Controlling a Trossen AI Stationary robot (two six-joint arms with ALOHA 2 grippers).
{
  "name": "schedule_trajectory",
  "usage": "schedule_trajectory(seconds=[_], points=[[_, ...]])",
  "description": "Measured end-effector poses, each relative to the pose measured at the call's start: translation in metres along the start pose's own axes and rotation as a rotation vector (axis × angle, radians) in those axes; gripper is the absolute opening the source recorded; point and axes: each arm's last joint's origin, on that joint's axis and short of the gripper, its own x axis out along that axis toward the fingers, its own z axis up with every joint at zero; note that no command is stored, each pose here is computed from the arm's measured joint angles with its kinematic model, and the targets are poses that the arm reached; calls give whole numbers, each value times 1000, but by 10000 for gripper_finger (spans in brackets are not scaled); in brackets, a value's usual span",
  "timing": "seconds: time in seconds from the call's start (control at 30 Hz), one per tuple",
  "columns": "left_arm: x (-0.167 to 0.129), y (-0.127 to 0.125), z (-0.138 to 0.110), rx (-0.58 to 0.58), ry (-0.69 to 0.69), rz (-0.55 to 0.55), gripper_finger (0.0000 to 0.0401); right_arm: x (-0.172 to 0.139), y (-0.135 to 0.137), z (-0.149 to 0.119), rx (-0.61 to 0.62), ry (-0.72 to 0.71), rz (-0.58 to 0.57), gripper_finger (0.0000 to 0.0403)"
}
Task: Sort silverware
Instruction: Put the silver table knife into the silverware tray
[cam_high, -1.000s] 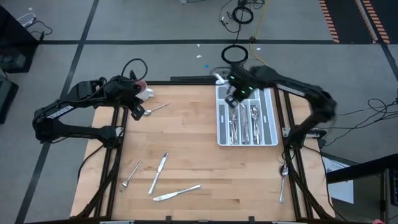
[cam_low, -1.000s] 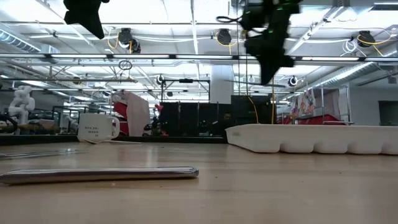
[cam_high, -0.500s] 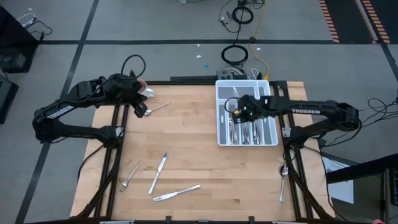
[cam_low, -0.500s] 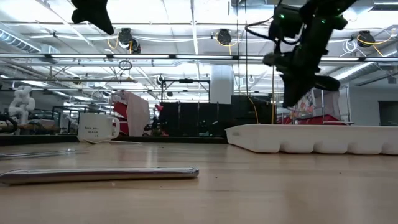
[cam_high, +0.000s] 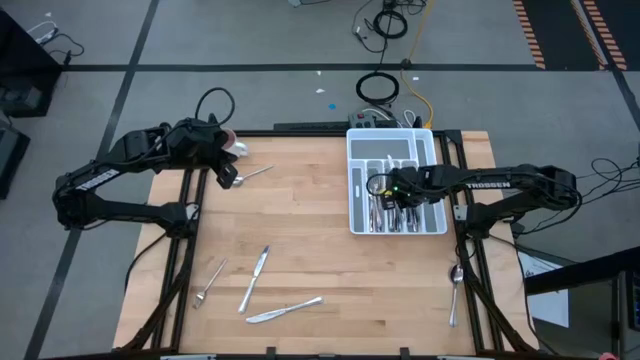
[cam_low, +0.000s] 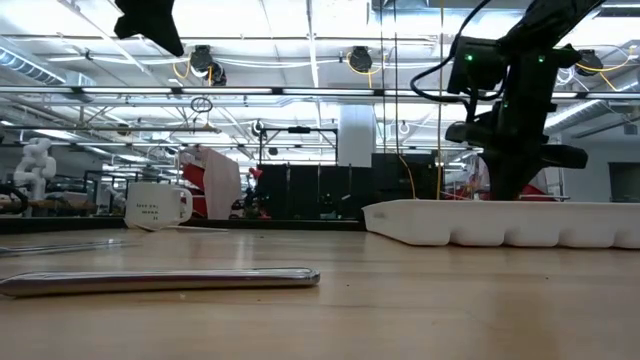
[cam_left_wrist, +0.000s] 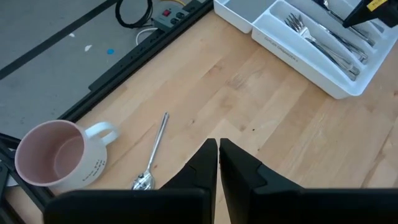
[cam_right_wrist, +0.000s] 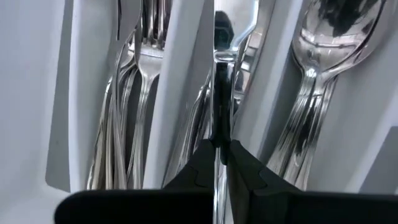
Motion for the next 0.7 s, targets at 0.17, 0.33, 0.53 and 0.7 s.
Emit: schedule_trajectory(seconds=[0.17, 0.33, 0.53, 0.7], points=[[6, -2, 2, 3, 17, 5, 25, 0, 0, 0, -15, -3, 7, 1], [17, -5, 6, 9, 55, 14, 25, 0, 0, 1, -17, -16, -1, 41], [29, -8, 6, -10, 134, -3, 25, 0, 2, 1, -84, -25, 14, 130], [28, -13, 1, -85, 219, -97, 25, 0, 6, 4, -144, -52, 51, 185]])
